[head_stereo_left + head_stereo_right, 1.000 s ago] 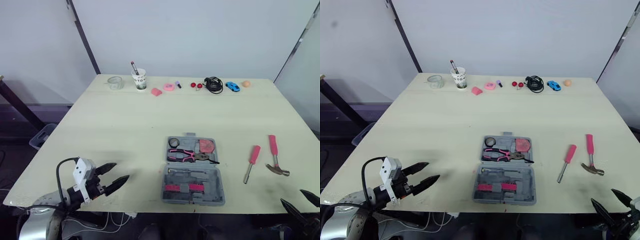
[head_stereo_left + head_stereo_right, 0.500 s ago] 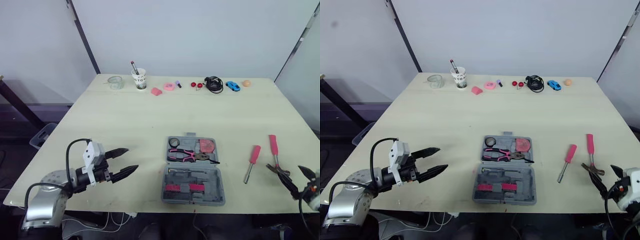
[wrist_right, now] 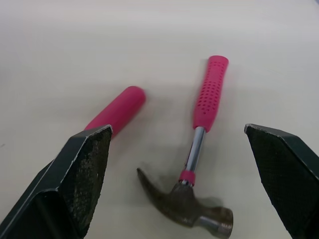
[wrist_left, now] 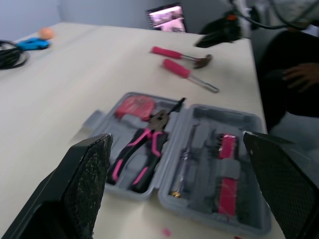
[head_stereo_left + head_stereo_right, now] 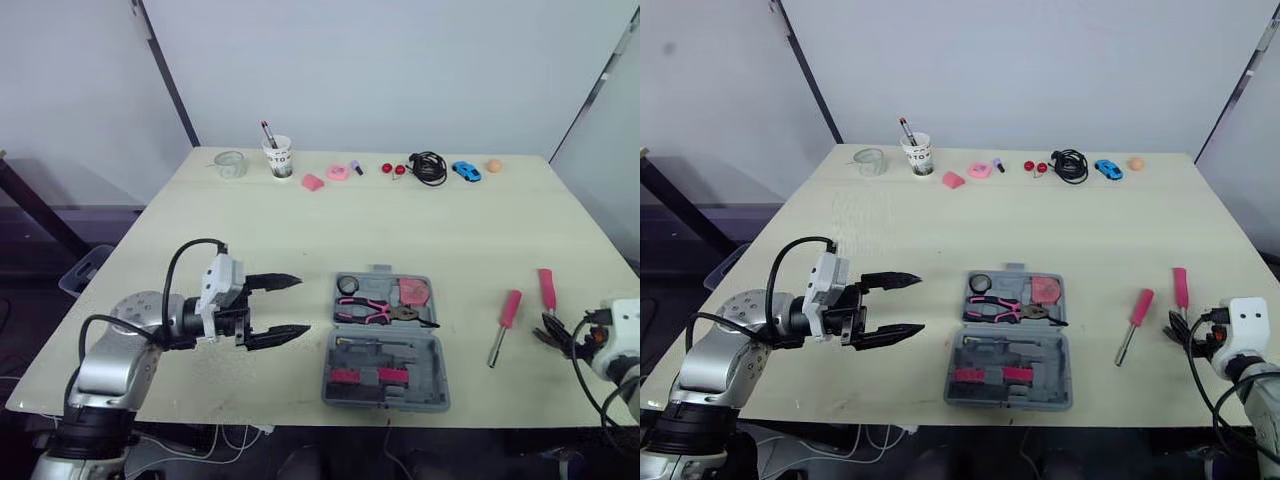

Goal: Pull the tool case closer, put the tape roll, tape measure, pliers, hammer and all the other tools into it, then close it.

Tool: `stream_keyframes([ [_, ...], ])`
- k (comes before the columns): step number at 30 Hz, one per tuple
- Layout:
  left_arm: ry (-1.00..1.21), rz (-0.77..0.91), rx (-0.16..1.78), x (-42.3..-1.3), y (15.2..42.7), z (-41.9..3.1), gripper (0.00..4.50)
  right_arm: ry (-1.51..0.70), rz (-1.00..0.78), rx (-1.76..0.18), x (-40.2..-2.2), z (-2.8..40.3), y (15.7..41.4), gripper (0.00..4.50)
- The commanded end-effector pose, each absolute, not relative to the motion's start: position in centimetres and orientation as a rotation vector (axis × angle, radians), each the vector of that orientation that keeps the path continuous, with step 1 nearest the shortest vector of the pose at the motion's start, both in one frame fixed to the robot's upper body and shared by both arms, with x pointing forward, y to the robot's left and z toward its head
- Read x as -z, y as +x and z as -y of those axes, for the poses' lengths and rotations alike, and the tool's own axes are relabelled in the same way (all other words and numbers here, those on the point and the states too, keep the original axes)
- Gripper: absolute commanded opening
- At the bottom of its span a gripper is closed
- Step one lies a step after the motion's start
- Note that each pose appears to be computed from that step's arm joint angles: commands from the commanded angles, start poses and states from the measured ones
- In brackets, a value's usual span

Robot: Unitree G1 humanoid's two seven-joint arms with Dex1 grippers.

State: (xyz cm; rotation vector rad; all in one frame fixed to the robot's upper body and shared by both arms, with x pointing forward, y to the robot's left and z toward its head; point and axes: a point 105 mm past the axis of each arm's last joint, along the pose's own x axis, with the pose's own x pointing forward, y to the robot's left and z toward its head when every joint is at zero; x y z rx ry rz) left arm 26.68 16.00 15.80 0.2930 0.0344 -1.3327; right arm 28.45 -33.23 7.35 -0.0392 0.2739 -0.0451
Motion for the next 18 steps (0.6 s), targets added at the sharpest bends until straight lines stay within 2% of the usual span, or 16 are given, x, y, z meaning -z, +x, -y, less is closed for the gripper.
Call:
stream_keyframes([
  [1, 0.326, 0.013, 1.414, -17.6, 26.2, -14.8, 4.43, -0.031, -0.276, 0.103, -8.0, 34.0, 29.3, 4.5],
  [18, 0.293, 0.029, 1.546, -19.7, 25.5, -12.3, 4.43, 0.058, -0.381, 0.165, -5.4, 33.8, 31.8, 4.5],
])
